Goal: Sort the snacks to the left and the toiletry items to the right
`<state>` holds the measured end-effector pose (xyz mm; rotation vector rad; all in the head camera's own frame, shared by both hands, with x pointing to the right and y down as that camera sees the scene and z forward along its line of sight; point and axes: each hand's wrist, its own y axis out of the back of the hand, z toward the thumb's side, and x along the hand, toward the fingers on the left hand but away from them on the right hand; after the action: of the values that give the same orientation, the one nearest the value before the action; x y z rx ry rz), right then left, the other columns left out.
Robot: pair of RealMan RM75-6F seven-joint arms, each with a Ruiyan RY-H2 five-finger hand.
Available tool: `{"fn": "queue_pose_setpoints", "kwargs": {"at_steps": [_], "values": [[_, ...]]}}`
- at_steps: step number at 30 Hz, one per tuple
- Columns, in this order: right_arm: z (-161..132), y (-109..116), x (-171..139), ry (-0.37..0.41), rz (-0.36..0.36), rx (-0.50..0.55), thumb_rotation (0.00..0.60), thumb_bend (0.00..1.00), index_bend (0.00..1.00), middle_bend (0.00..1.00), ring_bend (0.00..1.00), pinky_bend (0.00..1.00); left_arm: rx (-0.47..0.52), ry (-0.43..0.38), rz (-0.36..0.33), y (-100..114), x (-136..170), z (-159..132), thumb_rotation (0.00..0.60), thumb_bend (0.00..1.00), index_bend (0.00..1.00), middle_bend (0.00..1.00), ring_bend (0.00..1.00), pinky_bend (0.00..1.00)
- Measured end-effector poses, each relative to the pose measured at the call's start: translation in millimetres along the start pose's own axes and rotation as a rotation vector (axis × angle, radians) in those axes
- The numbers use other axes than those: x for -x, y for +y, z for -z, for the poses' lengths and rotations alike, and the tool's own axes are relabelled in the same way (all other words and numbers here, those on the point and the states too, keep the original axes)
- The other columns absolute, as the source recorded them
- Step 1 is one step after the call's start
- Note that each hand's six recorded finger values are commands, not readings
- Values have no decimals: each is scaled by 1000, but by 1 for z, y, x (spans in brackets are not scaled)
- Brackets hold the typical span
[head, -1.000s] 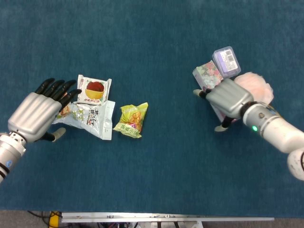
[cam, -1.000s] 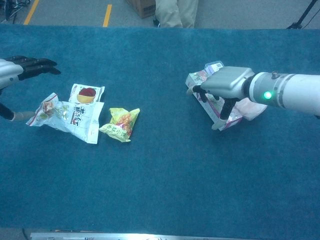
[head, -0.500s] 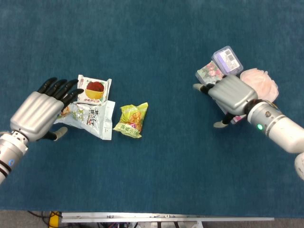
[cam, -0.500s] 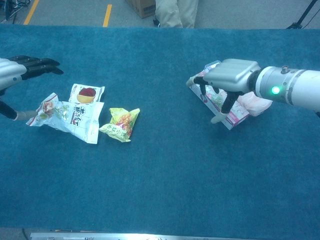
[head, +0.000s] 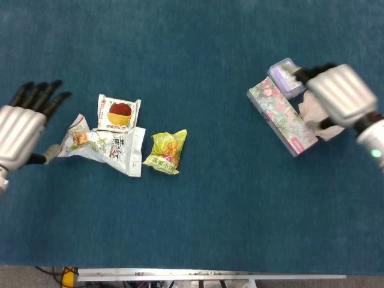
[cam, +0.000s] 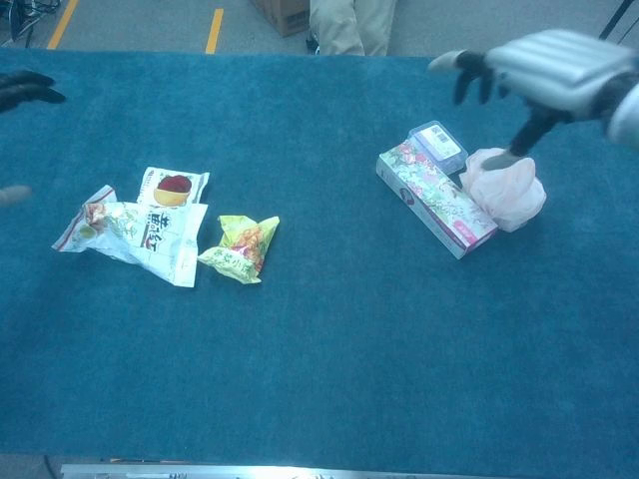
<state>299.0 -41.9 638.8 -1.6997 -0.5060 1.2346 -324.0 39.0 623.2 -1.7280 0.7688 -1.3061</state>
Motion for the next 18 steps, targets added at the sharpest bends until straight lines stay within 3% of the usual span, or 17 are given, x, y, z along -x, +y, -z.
{"fn": "queue_pose_setpoints", "kwargs": {"at_steps": [10,18], "values": [[66,4,-57,-225,105,33,600,2,120,341,346,356,26,104,-198,8,21,36,600,272,80,0,0,12],[106,-6,-123,-403,215,56,600,10,142,341,346,355,45,143,-347,5,52,48,600,272,81,30,0,13]]}}
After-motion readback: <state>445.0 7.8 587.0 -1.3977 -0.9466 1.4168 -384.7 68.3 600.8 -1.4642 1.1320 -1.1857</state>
